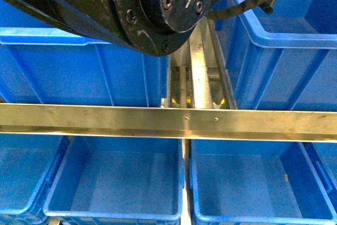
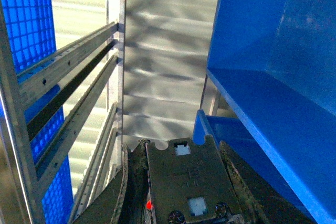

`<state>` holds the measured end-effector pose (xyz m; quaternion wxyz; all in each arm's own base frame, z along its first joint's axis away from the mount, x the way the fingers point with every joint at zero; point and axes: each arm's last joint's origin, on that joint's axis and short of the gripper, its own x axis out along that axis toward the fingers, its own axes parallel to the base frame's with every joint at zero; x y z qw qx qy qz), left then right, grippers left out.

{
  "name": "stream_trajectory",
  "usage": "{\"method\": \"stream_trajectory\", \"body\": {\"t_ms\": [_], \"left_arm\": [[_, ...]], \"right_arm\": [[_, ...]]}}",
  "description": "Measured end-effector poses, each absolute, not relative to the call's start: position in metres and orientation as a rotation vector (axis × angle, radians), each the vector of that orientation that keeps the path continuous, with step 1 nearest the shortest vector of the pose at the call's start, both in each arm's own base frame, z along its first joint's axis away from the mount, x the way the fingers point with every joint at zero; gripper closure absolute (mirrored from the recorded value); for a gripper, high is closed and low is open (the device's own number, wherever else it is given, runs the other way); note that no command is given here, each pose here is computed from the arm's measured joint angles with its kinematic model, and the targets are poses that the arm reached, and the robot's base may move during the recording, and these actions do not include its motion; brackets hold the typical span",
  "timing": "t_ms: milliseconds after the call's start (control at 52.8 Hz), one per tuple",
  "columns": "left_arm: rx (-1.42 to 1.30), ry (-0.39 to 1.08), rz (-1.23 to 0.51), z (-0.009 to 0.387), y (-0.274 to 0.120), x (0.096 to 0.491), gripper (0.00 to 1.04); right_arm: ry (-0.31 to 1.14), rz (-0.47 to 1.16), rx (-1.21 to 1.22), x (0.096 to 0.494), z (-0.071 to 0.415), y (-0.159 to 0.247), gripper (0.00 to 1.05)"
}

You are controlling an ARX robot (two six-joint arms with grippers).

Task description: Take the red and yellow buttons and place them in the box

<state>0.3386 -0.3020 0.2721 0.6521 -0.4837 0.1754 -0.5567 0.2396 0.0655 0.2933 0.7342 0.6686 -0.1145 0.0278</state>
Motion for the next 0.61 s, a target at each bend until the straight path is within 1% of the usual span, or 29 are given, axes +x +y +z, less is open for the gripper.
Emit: {"method": "stream_trajectory", "body": {"t_ms": [19, 114, 133, 171, 284, 322, 493, 607], "left_arm": [[-1.099, 0.399, -1.264, 0.272, -0.302, 0.339, 0.80], [-1.081, 0.391, -1.267, 0.272, -0.304, 0.339, 0.64], [-1.078, 0.390, -1.268, 0.272, -0.304, 0.338, 0.62], [-1.071, 0.383, -1.266, 0.272, -0.304, 0.339, 0.55], [-1.070, 0.370, -1.259, 0.272, -0.304, 0.339, 0.39], [-1.072, 0.357, -1.256, 0.273, -0.303, 0.339, 0.32], [-1.078, 0.285, -1.208, 0.278, -0.295, 0.342, 0.06], [-1.067, 0.251, -1.179, 0.285, -0.281, 0.343, 0.08]], "right_arm": [[-0.252, 0.061, 1.470, 0.240, 0.293, 0.065, 0.75], [-0.256, 0.062, 1.467, 0.239, 0.294, 0.064, 0.78], [-0.259, 0.061, 1.467, 0.239, 0.294, 0.064, 0.78], [-0.260, 0.062, 1.466, 0.239, 0.295, 0.064, 0.78], [-0.268, 0.062, 1.469, 0.237, 0.296, 0.063, 0.79], [-0.272, 0.062, 1.471, 0.237, 0.297, 0.063, 0.79], [-0.276, 0.058, 1.469, 0.235, 0.297, 0.066, 0.79], [-0.271, 0.051, 1.447, 0.236, 0.296, 0.069, 0.79]]}}
